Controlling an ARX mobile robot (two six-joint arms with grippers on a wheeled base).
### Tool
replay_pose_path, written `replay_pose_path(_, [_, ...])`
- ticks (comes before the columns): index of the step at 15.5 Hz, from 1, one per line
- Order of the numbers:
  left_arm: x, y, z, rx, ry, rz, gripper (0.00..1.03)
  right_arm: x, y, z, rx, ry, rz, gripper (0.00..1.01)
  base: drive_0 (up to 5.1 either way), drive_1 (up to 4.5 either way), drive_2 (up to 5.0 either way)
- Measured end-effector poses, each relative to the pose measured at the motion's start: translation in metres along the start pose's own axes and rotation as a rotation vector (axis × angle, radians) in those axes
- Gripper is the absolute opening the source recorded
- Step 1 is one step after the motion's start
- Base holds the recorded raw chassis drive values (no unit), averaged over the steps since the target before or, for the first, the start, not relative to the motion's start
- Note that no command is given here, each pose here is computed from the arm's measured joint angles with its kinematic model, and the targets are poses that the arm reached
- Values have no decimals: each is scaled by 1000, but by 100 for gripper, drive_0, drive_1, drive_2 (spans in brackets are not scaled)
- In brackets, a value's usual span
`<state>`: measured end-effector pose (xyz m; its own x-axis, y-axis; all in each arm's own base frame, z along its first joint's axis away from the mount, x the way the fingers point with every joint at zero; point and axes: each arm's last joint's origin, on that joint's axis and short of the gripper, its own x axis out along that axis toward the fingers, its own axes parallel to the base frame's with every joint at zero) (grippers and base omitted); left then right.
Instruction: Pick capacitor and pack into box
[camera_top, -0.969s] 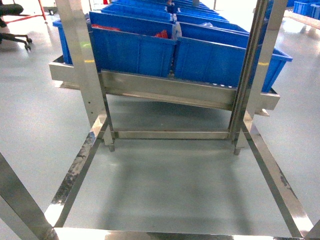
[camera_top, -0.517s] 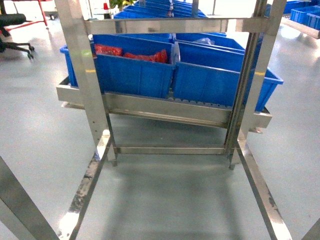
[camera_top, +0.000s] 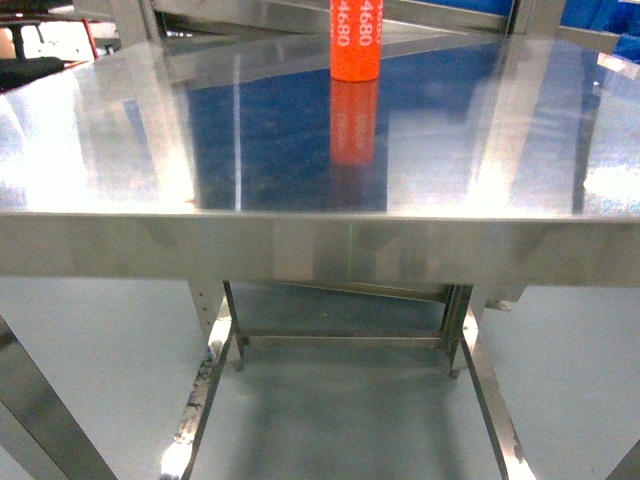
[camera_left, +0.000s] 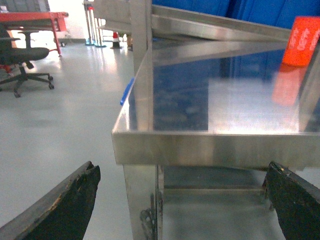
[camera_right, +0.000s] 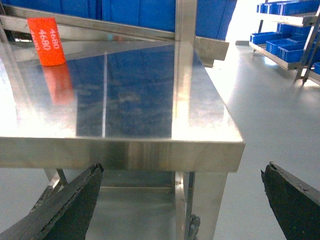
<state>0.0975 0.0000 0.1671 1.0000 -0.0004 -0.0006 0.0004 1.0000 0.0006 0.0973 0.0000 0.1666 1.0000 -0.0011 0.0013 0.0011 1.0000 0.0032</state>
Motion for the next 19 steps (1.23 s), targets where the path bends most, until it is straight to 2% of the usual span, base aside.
replay_pose_path(19, [0,0,0,0,0,1,98,0,0,0,-1,-1,1,98,0,0,0])
